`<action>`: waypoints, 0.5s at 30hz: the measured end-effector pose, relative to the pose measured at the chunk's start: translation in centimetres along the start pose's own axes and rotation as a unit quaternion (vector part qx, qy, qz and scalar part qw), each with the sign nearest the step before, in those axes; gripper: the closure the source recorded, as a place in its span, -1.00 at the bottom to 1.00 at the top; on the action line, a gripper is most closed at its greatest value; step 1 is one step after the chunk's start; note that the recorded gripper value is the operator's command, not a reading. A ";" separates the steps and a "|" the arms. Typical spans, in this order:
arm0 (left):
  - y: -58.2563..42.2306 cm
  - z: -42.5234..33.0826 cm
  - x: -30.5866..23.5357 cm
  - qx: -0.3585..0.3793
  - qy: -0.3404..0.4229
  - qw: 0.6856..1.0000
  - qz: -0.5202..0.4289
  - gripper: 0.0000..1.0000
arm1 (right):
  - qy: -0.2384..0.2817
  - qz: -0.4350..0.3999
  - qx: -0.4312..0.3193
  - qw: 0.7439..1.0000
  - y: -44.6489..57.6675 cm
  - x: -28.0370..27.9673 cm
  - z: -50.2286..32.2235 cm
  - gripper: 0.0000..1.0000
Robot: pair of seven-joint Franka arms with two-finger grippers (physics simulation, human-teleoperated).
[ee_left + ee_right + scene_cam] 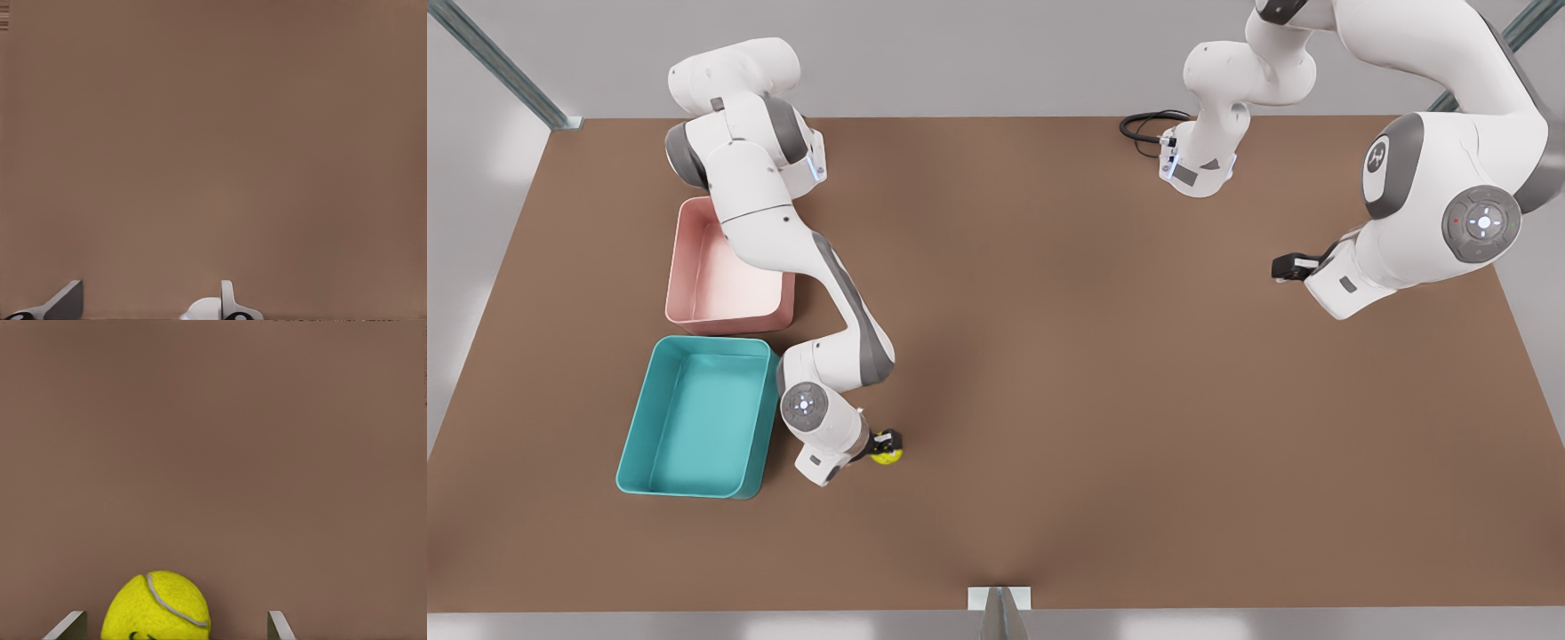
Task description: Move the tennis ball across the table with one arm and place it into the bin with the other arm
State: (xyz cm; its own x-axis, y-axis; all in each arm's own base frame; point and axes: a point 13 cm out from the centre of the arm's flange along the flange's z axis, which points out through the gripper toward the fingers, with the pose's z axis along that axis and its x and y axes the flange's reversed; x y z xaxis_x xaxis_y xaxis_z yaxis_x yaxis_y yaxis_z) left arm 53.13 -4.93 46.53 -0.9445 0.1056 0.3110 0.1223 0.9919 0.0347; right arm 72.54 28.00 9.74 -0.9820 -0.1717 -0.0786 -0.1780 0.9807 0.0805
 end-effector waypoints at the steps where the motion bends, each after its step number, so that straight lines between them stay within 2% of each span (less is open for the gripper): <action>1: 0.0 0.0 0.0 0.000 0.001 1.000 -0.003 -1.00 | -0.001 0.002 0.000 1.000 0.0 0.0 0.1 -1.00; 15: -0.4 0.6 0.3 0.000 0.011 0.999 -0.032 -1.00 | 0.007 0.004 -0.002 1.000 1.9 1.1 3.2 -1.00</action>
State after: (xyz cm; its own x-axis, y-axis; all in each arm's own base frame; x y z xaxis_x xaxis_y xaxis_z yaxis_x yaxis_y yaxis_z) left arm 52.64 -5.28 46.06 -0.9432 0.0411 0.3296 0.0628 0.9965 0.0556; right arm 71.37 29.94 6.64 -0.9843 -0.1642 -0.0643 -0.1694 0.9818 0.0855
